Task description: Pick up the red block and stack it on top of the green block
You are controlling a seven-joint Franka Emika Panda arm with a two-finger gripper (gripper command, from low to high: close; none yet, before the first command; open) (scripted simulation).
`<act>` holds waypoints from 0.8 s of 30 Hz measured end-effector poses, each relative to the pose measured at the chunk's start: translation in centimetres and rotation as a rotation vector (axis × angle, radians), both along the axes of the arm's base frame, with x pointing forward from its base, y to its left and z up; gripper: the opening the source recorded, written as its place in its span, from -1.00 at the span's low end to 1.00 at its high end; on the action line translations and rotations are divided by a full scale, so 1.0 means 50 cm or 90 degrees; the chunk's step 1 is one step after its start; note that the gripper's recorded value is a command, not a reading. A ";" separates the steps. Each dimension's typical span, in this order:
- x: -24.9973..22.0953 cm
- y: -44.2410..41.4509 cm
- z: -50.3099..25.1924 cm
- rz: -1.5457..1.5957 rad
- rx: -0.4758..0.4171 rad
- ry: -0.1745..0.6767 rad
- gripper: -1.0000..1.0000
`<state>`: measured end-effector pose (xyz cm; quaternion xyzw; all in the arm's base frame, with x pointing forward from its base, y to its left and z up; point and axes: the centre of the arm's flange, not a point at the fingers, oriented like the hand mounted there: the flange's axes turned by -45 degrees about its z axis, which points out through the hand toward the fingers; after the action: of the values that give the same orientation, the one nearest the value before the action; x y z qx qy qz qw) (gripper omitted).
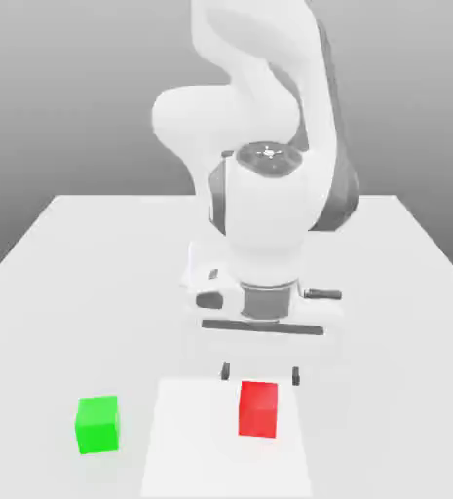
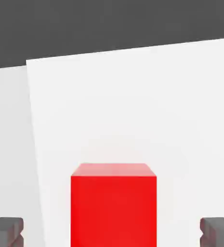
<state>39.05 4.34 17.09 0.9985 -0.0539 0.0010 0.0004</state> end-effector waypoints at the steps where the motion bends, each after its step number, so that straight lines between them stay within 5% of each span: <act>1: -0.001 0.000 -0.021 0.000 0.000 0.000 0.00; 2: -0.003 0.000 -0.041 -0.001 0.000 0.001 -1.00; 15: -0.003 0.000 0.059 0.000 0.000 0.001 -1.00; 24: 0.033 -0.276 0.122 -0.080 0.001 0.001 -1.00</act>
<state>40.70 -9.44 23.18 0.9932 -0.1167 0.0001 -0.0002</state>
